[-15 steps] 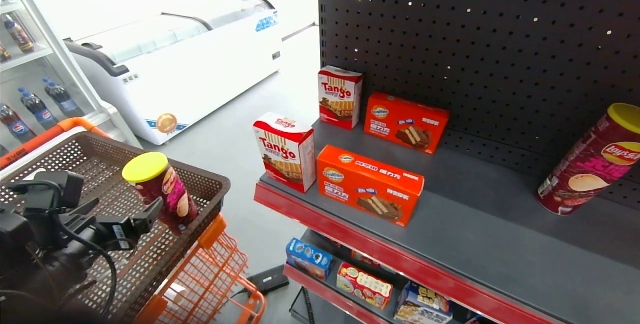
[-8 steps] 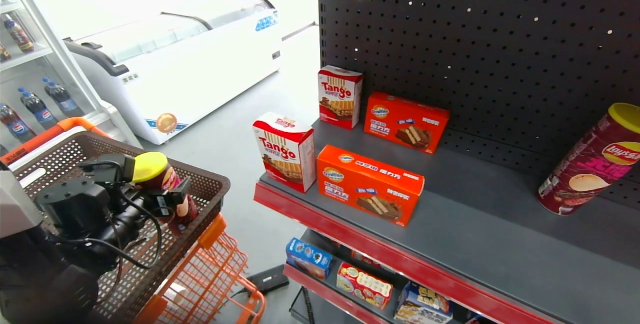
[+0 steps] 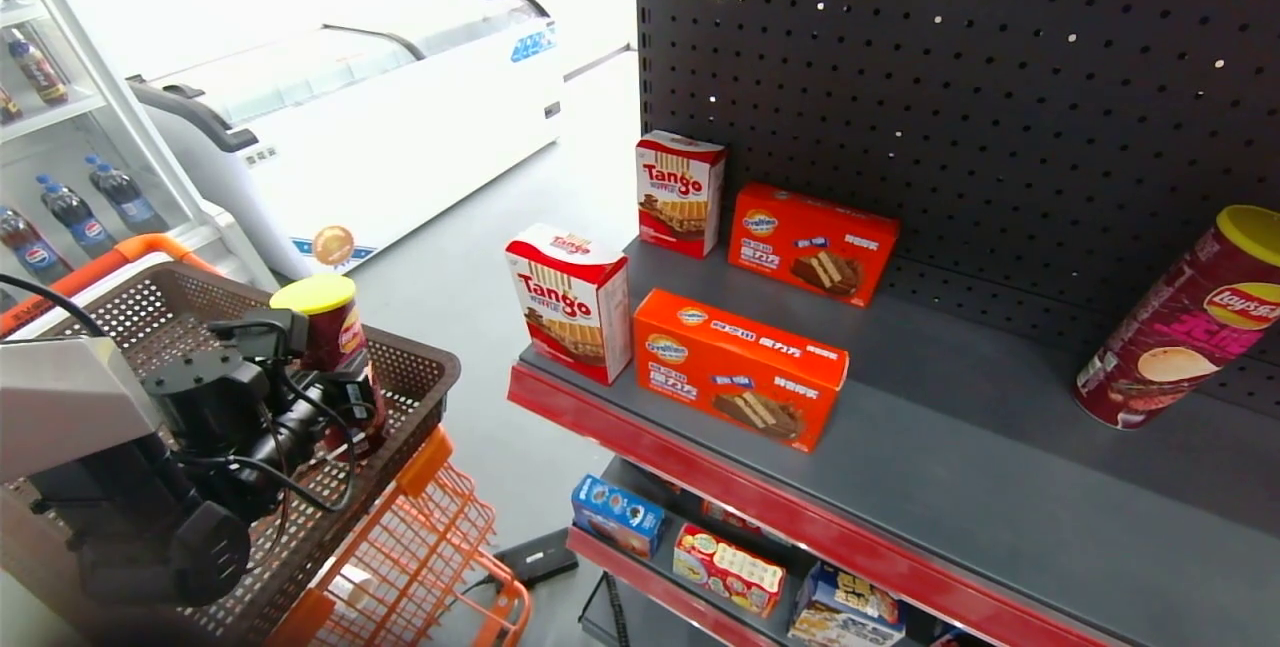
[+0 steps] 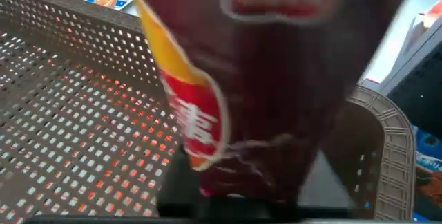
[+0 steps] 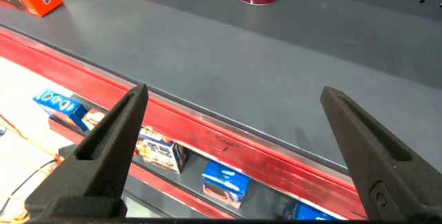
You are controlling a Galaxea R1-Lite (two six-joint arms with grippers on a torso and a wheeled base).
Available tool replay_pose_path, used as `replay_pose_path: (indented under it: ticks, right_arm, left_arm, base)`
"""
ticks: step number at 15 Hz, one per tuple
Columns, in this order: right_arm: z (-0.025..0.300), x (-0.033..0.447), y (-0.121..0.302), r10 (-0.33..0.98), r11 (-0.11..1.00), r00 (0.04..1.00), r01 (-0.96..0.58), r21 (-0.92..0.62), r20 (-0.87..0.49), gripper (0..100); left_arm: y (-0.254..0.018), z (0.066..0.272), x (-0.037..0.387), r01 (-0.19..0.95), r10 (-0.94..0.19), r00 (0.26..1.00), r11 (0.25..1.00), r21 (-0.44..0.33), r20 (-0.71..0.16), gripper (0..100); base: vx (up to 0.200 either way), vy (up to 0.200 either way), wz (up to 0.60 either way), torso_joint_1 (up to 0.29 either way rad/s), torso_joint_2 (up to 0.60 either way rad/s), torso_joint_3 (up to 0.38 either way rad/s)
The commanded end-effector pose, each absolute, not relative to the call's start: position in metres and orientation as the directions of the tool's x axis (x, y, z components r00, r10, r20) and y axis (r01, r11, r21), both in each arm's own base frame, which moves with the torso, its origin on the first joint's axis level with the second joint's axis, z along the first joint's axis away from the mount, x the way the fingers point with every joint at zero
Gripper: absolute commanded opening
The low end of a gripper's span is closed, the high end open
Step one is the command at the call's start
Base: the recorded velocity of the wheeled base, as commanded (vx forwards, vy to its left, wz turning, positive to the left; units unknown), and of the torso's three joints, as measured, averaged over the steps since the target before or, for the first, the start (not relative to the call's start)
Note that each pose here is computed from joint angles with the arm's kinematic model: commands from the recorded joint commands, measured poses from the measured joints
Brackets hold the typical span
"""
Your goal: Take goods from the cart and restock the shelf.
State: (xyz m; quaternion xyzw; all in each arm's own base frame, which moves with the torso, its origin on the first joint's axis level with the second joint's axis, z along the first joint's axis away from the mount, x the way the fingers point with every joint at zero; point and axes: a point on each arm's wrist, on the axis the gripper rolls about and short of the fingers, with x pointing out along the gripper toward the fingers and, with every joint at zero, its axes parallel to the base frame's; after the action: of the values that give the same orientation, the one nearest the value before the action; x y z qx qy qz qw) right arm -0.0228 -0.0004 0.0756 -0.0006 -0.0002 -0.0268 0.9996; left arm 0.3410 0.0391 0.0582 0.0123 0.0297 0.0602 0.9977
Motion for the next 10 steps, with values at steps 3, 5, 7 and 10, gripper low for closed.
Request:
replay_pose_path:
  ticks: [3, 5, 7, 10]
  right_arm:
    - [0.076, -0.023, 0.0, -0.054, 0.999, 0.999, 0.054, -0.001, 0.002, 100]
    - [0.076, -0.023, 0.0, -0.054, 0.999, 0.999, 0.054, -0.001, 0.002, 100]
    - [0.076, -0.023, 0.0, -0.054, 0.999, 0.999, 0.054, -0.001, 0.002, 100]
    - [0.076, -0.023, 0.0, -0.052, 0.999, 0.999, 0.052, -0.001, 0.002, 100]
  left_arm:
    - [0.039, 0.059, 0.341, -0.118, 0.119, 0.991, 0.993, 0.028, -0.057, 0]
    - [0.033, 0.084, 0.335, -0.103, 0.103, 0.995, 0.992, 0.072, 0.012, 0]
    - [0.03, 0.111, 0.325, -0.097, 0.09, 0.992, 0.993, 0.074, 0.089, 0]
    - [0.023, 0.169, 0.291, -0.06, 0.049, 0.984, 0.997, 0.057, 0.171, 0]
  base:
    - [0.0, 0.0, 0.0, 0.0, 0.0, 0.0]
    - [0.0, 0.0, 0.0, 0.0, 0.0, 0.0]
    - [0.0, 0.0, 0.0, 0.0, 0.0, 0.0]
    - [0.0, 0.0, 0.0, 0.0, 0.0, 0.0]
